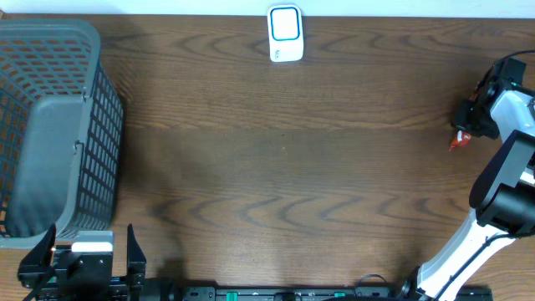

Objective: Scan the item barcode
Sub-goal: 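Carry the Top bar to the right table edge and release it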

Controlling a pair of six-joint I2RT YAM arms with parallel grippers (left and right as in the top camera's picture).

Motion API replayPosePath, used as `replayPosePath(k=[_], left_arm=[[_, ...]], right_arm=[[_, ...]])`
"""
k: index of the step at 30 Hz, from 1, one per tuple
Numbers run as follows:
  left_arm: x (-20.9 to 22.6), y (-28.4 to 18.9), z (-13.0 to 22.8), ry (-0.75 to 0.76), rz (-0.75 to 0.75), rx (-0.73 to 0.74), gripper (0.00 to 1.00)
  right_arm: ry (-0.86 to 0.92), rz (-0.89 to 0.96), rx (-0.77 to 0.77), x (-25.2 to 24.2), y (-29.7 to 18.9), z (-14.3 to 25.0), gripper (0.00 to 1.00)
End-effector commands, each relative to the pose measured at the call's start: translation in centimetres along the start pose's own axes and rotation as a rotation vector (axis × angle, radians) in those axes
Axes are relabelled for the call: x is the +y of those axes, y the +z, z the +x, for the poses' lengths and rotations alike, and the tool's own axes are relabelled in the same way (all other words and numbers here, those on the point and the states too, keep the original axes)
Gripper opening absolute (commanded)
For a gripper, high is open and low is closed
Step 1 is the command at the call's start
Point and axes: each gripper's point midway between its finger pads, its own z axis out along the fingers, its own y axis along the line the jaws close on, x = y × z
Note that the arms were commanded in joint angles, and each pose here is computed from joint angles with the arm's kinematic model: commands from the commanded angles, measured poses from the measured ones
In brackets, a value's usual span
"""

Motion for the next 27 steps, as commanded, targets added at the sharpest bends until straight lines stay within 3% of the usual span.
replayPosePath(k=[1,7,12,13,15,18,22,27], left_arm=[[0.0,-0.2,0.0,0.009,0.000,-0.009,0.98],[0.0,-0.2,0.0,0.009,0.000,-0.009,0.98],[0.0,-0.2,0.0,0.009,0.000,-0.009,0.98],[0.0,-0.2,0.0,0.009,0.000,-0.009,0.98],[0.0,-0.2,0.0,0.009,0.000,-0.009,0.98],[0.0,-0.2,0.0,0.009,0.000,-0.009,0.98],[0.0,-0.2,0.0,0.009,0.000,-0.009,0.98],[0.0,-0.2,0.0,0.009,0.000,-0.009,0.98]], right_arm=[[0.092,0.158,-0.012,-3.7,0.1,-0.2,0.01],[0.220,0.203,0.010,-6.8,0.3,0.5,0.01],[0.164,0.089,-0.003,-4.8,0.0,-0.6,0.04],[0.162,0.071,-0.007,-4.4,-0.2,-0.9,0.17],[0.154,0.061,-0.011,-3.9,-0.6,-1.2,0.57],[0.115,0.057,-0.012,-3.3,-1.5,-1.8,0.99],[0.148,0.049,-0.030,-2.9,-5.0,-3.5,0.99],[0.184,-0.023,-0.117,-2.1,-13.6,-6.5,0.99]])
